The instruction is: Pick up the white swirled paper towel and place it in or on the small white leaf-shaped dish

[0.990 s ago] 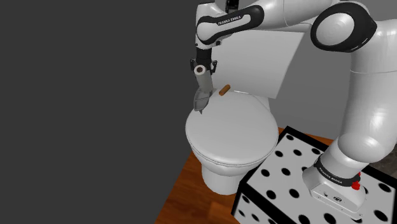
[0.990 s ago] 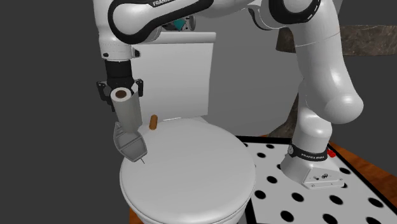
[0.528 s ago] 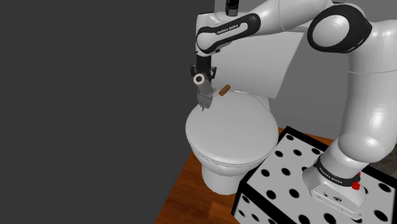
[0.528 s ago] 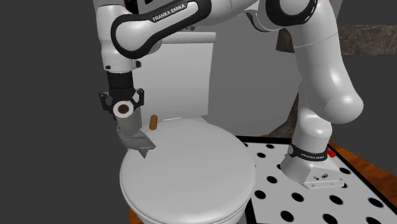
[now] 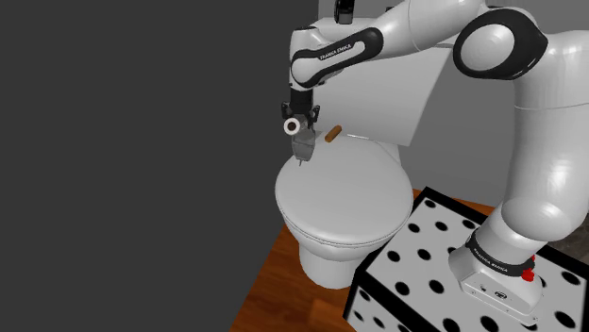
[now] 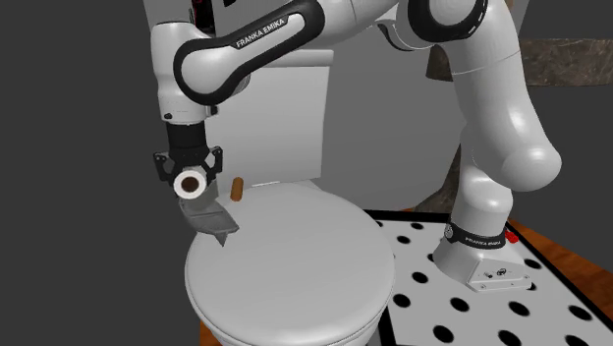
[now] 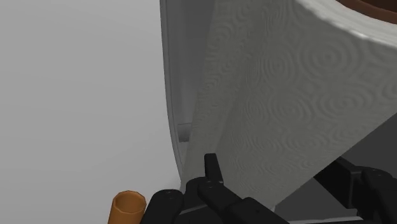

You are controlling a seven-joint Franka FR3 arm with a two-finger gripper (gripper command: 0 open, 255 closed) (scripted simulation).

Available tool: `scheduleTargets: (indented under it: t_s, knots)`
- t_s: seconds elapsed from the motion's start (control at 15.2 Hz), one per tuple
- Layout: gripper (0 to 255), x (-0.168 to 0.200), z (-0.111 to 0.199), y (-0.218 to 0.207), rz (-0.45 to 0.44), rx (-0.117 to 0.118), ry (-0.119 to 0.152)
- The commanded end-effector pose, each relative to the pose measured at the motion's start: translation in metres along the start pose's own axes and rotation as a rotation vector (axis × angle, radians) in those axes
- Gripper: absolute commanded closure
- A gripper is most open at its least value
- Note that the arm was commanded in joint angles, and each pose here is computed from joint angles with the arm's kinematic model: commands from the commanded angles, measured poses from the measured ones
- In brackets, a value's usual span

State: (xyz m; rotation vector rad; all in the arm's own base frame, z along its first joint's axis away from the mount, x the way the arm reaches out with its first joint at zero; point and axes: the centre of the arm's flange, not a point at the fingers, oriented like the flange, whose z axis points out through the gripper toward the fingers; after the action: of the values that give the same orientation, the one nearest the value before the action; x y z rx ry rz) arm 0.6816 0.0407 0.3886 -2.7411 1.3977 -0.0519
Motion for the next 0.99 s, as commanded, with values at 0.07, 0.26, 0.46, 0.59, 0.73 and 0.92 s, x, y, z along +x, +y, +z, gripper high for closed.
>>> scheduleTargets:
  t_s: [0.07,0.26,0.46,0.59,0.73,0.92]
  knots:
    - [255,0.005,0.004,0.005,0.007,-0.009,-0.001]
    - [0,0.007,0.005,0.004,0.007,-0.009,-0.001]
    - [0,0.006,0.004,0.004,0.007,-0.009,-0.001]
    - [0,0.005,-0.009,0.005,0.007,-0.009,-0.001]
    - [0,0.005,-0.036,0.004,0.007,-0.009,-0.001]
    - [0,0.005,-0.046,0.004,0.007,-0.009,-0.001]
